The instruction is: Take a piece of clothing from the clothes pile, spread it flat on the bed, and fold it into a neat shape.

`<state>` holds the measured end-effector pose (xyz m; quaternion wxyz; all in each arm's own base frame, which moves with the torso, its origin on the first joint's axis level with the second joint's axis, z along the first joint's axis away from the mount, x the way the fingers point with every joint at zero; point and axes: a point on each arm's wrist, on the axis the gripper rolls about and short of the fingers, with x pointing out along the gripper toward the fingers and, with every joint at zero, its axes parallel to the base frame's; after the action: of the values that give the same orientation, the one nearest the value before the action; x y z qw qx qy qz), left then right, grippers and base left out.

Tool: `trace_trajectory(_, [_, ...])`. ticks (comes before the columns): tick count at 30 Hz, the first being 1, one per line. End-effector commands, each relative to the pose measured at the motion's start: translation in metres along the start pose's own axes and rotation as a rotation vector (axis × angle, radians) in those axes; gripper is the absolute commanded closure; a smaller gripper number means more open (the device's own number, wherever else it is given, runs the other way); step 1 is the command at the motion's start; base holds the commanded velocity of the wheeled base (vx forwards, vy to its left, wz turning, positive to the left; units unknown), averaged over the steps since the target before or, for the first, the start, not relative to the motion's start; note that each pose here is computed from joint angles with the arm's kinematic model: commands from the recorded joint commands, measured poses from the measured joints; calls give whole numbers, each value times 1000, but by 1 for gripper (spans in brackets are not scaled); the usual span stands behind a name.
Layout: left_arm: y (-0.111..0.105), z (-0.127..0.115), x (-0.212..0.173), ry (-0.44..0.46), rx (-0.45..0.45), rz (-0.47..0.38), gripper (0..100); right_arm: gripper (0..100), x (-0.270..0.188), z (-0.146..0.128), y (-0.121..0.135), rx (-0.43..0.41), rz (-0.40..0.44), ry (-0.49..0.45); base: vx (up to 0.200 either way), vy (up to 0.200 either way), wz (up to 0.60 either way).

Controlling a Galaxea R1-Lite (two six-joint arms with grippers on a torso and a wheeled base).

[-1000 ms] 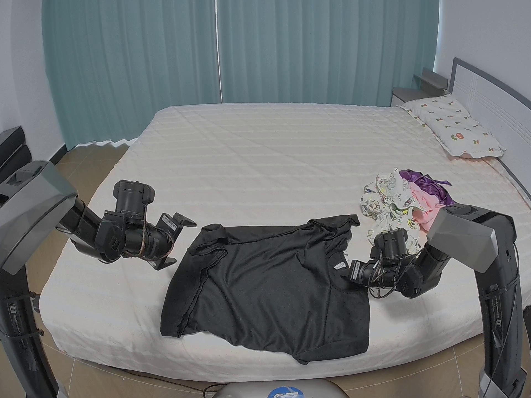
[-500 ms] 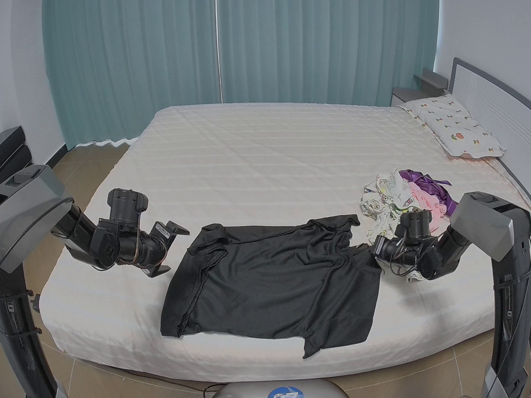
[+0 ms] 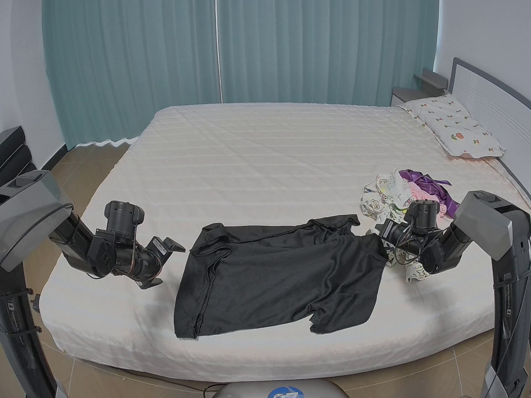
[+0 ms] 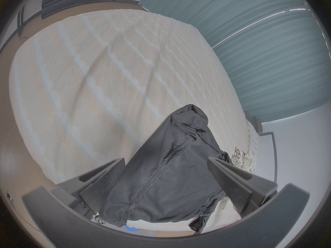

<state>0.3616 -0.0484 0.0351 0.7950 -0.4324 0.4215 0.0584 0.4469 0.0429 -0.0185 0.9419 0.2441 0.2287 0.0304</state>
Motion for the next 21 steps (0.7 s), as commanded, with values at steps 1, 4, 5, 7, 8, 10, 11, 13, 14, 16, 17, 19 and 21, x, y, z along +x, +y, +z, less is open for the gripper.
trace_trajectory(1, [-2, -10, 6, 24, 36, 7, 0, 0, -13, 2, 4, -3, -3, 14, 0, 0, 0])
trace_trajectory(4, [-7, -20, 8, 21, 97, 25, 0, 0, -26, 10, 4, 1, -5, 10, 0, 0, 0])
trace_trajectory(5, [-7, -22, 9, 20, 108, 30, 0, 0, -29, 10, 4, 3, -5, 13, 0, 0, 0])
trace_trajectory(7, [-9, -35, 20, 19, 193, 66, 0, 0, -43, 2, 5, 2, -6, 51, 0, 0, 0])
trace_trajectory(8, [-9, -41, 26, 12, 237, 91, 0, 0, -48, -2, 6, 1, -1, 66, 0, 0, 0])
trace_trajectory(10, [-9, -43, 29, 7, 257, 101, 0, 0, -49, -4, 6, 1, 0, 72, 0, 0, 0])
trace_trajectory(11, [-10, -57, 45, -26, 392, 176, 0, 0, -58, -10, 10, -3, 16, 75, 0, 0, 0])
trace_trajectory(13, [-9, -67, 52, -30, 470, 225, 0, 0, -63, -14, 11, -8, 23, 74, 0, 0, 0])
trace_trajectory(14, [-11, -72, 56, -36, 514, 255, 0, 0, -66, -16, 10, -8, 22, 77, 0, 0, 0])
trace_trajectory(16, [-15, -81, 59, -43, 568, 287, 0, 0, -70, -18, 10, -8, 21, 82, 0, 0, 0])
trace_trajectory(17, [-16, -86, 60, -40, 592, 303, 0, 0, -71, -18, 10, -8, 20, 84, 0, 0, 0])
trace_trajectory(19, [-14, -94, 62, -34, 648, 338, 0, 0, -72, -20, 9, -7, 15, 89, 0, 0, 0])
trace_trajectory(21, [-14, -95, 65, -42, 676, 350, 0, 0, -72, -20, 8, -6, 14, 92, 0, 0, 0])
